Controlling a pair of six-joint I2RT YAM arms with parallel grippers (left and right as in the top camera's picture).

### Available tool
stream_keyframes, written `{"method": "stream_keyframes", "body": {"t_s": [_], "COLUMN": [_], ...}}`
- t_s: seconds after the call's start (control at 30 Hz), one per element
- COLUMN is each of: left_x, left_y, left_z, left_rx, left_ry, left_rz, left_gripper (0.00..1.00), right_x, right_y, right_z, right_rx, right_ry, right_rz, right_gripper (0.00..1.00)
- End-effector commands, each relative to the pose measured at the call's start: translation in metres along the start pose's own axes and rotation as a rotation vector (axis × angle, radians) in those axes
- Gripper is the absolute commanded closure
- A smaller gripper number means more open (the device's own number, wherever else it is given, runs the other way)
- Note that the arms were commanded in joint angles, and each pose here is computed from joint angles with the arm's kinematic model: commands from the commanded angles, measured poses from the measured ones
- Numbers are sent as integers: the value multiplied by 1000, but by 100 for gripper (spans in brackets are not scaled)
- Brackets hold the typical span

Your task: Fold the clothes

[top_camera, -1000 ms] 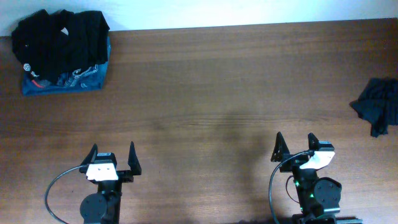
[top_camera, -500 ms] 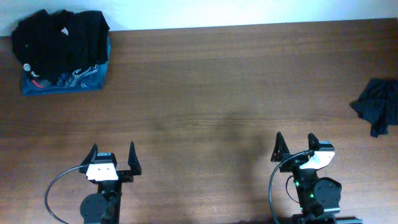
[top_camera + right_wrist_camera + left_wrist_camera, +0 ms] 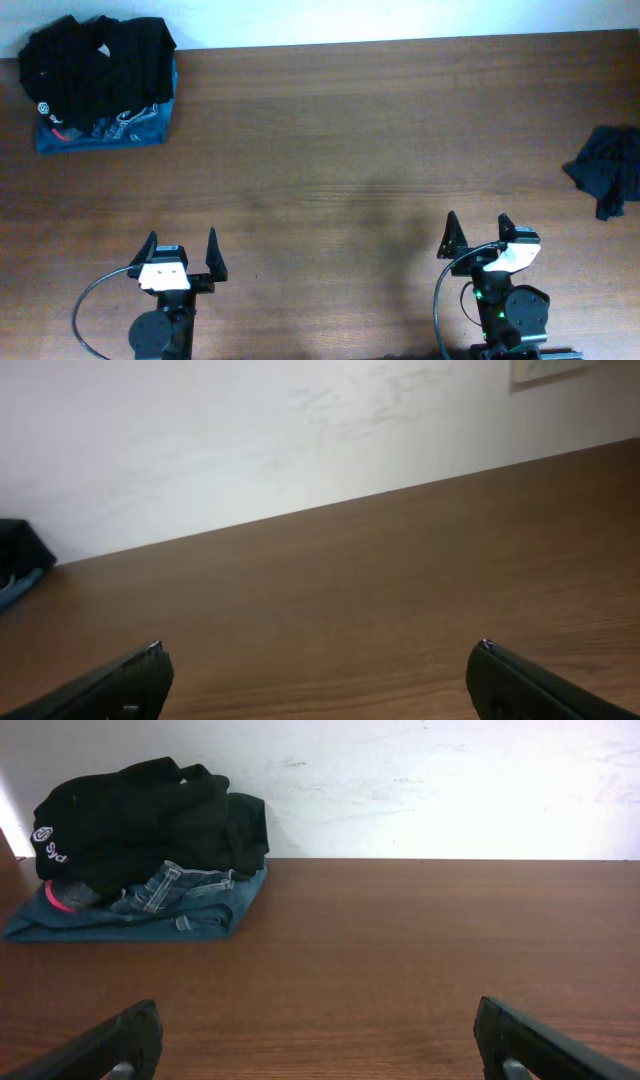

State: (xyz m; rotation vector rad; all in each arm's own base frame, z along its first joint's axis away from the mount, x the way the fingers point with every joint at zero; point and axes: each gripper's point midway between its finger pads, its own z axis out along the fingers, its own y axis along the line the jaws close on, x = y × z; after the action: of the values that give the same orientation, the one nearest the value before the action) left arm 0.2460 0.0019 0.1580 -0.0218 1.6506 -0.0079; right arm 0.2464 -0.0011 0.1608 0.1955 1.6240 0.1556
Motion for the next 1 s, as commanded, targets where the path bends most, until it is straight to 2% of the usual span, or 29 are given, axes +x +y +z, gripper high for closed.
{"method": "stream_keyframes", "body": {"t_s": [0.0,0.17,0.33,0.5,0.6,0.8,0.97], "left_x": [2,2,2,2,2,2,2], "left_y": [0,0,0,0,0,0,0], "left_z": [0,0,0,0,0,0,0], "left_rx": [-5,-5,-5,-5,-5,-5,-5], "left_ry": [1,1,1,1,1,1,1], "left_rz": [16,16,16,16,16,16,16], "left_gripper": [1,1,1,1,1,1,1], "right_x": [-19,-75,-106,-132,-151,-209,-251], "right_y": [-9,1,13,62,76,89,82], "right_z": [-1,-12,-25,-50,-68,-92,-70], "right_rx": [60,18,-44,-321,-397,-382,-193], "right_ry": [-87,-321,-452,-574,-658,-701,-542], "right_rz": [-3,24,31,-35,-61,-134,-314], "right_gripper": [1,1,1,1,1,1,1]}}
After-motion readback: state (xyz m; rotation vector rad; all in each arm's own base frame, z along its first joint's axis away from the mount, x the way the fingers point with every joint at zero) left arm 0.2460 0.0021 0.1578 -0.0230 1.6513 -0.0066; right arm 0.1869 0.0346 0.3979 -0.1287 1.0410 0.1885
